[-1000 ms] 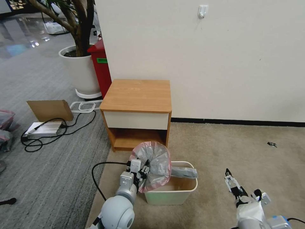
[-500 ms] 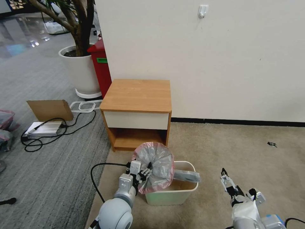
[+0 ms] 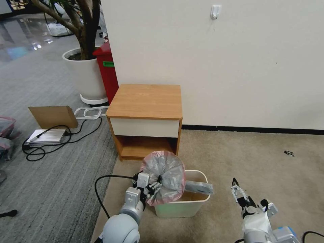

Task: Pick up the garbage bag from the table and place it over the trash can.

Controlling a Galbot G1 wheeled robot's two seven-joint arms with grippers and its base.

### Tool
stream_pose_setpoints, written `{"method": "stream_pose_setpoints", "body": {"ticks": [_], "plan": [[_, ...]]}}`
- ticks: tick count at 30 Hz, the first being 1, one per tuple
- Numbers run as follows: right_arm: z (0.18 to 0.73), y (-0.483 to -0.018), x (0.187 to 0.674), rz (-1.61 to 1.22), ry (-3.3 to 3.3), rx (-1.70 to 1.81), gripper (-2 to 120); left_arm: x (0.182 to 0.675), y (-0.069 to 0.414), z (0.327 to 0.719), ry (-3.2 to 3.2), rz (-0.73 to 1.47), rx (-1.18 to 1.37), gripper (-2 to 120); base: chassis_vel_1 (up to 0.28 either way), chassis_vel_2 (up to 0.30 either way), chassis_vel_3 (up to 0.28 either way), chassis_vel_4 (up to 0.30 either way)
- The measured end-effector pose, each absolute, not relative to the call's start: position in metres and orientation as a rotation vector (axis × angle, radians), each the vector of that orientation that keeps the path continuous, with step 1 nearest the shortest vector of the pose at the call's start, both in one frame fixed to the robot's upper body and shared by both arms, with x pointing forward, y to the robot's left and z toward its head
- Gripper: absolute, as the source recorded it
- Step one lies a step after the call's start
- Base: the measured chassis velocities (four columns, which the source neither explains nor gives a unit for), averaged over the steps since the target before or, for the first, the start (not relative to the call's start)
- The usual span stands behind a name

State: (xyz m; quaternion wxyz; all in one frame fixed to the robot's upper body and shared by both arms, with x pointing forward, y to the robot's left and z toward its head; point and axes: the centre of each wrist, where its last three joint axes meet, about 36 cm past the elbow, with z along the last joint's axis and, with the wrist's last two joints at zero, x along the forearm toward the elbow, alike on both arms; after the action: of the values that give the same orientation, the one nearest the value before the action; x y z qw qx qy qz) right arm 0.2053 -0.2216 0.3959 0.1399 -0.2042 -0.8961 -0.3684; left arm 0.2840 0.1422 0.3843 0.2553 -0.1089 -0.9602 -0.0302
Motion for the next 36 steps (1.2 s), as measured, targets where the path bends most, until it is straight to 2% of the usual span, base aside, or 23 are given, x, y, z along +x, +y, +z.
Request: {"method": "stream_pose_setpoints", "body": {"ticks": [12,21,30,36], "plan": [[0.396,-0.218,0.206,-1.059,-2.602,-0.591,100,0.281,0.135,0.379,-2.557,-0.038,-0.284,43,0.000,0.000,0.000,0.000],[0.396,-0.218,0.206,-1.061,-2.604,-0.598,100,0.283,0.134,0.377,-2.551,-0.037,-0.281,41,0.000,0.000,0.000,0.000],[0.407,-0.211,0.212,-1.038,-2.663,-0.535,100,0.283,0.133,0.377,-2.564,-0.019,-0.278,13,0.000,0.000,0.000,0.000],[0.419,-0.206,0.219,-1.019,-2.714,-0.443,100,0.281,0.132,0.378,-2.593,0.007,-0.284,13,0.000,0.000,0.000,0.000]]}}
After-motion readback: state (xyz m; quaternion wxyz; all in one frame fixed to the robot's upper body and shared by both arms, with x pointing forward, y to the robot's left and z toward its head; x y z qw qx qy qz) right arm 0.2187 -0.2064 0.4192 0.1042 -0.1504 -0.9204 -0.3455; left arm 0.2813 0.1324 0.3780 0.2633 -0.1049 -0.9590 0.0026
